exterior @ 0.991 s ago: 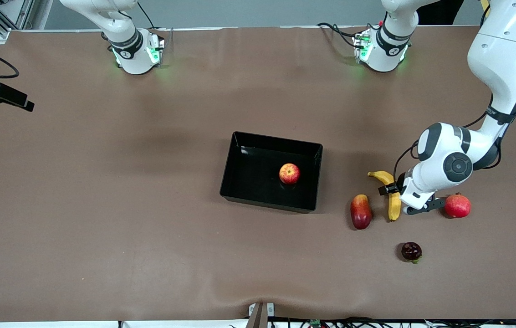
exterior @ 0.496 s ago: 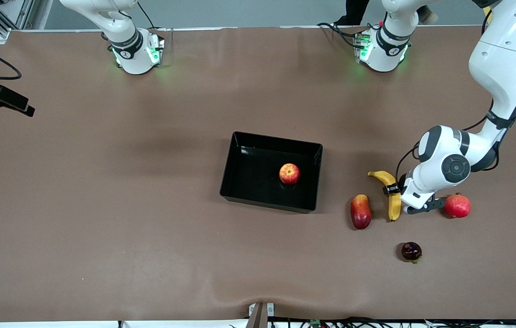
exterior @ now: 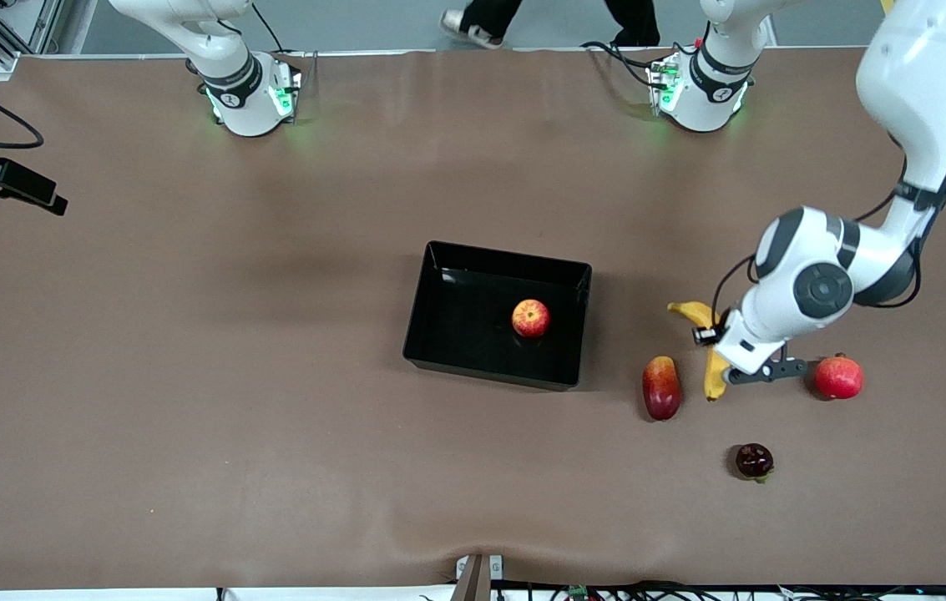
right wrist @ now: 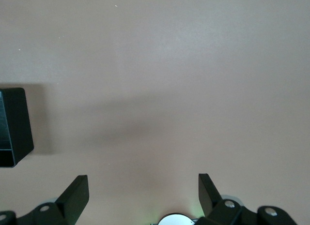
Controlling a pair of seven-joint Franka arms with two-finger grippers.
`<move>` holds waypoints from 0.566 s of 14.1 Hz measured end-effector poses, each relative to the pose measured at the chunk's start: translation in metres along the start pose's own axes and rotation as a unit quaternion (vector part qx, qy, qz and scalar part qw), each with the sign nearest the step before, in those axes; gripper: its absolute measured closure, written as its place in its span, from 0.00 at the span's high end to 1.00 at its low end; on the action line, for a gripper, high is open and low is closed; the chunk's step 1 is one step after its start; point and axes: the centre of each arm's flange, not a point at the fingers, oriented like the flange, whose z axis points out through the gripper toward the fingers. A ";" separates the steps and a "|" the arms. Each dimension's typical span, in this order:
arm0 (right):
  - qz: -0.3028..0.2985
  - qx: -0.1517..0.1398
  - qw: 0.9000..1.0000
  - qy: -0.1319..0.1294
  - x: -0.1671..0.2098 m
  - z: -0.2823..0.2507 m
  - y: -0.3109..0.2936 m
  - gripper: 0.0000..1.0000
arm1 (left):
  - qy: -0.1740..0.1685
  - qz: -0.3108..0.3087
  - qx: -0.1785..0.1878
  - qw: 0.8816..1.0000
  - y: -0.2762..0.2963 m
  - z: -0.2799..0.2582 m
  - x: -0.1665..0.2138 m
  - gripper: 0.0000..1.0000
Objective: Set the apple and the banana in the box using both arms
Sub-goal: 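Grasp the yellow banana with the left gripper, then carry the banana with the left gripper over the tray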
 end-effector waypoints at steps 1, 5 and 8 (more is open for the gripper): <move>0.000 0.000 1.000 -0.001 0.001 0.001 0.000 1.00 | 0.008 -0.003 0.002 1.000 0.018 -0.026 -0.009 0.39; 0.000 0.000 1.000 -0.001 0.001 0.002 0.000 1.00 | 0.030 -0.072 -0.027 0.997 0.117 -0.087 -0.050 0.39; 0.000 -0.001 1.000 -0.001 0.001 0.002 0.000 1.00 | 0.023 -0.101 -0.059 0.993 0.203 -0.097 -0.079 0.39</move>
